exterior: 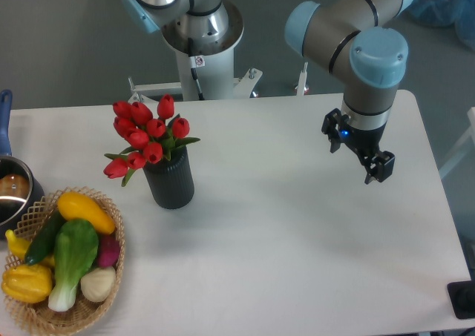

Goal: Pick up the flowers from the vase
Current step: 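Move the open gripper toward the red tulips in the black vase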

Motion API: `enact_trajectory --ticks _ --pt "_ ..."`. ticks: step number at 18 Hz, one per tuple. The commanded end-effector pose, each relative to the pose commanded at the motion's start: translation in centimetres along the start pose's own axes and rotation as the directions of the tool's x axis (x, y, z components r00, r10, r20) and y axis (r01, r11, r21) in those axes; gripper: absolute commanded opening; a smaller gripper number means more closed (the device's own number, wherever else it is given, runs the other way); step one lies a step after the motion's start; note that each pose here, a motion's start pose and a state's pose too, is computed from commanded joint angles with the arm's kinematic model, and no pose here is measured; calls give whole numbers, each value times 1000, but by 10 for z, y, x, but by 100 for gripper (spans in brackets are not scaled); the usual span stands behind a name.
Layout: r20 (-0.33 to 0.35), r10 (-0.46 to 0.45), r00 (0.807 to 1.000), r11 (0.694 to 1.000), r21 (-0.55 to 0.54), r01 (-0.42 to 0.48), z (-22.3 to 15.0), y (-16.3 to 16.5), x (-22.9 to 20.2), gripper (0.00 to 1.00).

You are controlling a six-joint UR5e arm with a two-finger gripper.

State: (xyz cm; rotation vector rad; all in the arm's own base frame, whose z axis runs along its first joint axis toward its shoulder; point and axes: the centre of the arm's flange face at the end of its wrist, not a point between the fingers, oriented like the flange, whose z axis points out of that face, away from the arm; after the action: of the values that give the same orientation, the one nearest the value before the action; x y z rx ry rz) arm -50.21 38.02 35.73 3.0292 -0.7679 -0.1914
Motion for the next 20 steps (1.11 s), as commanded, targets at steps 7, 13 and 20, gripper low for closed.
enact_trajectory --ticks 7,13,20 --pt "6 29 1000 1000 7 -29 -7 -13 7 100" --pt "-17 11 1000 999 39 -11 7 -12 16 100" --pt "-46 -70 996 990 118 75 5 -12 60 100"
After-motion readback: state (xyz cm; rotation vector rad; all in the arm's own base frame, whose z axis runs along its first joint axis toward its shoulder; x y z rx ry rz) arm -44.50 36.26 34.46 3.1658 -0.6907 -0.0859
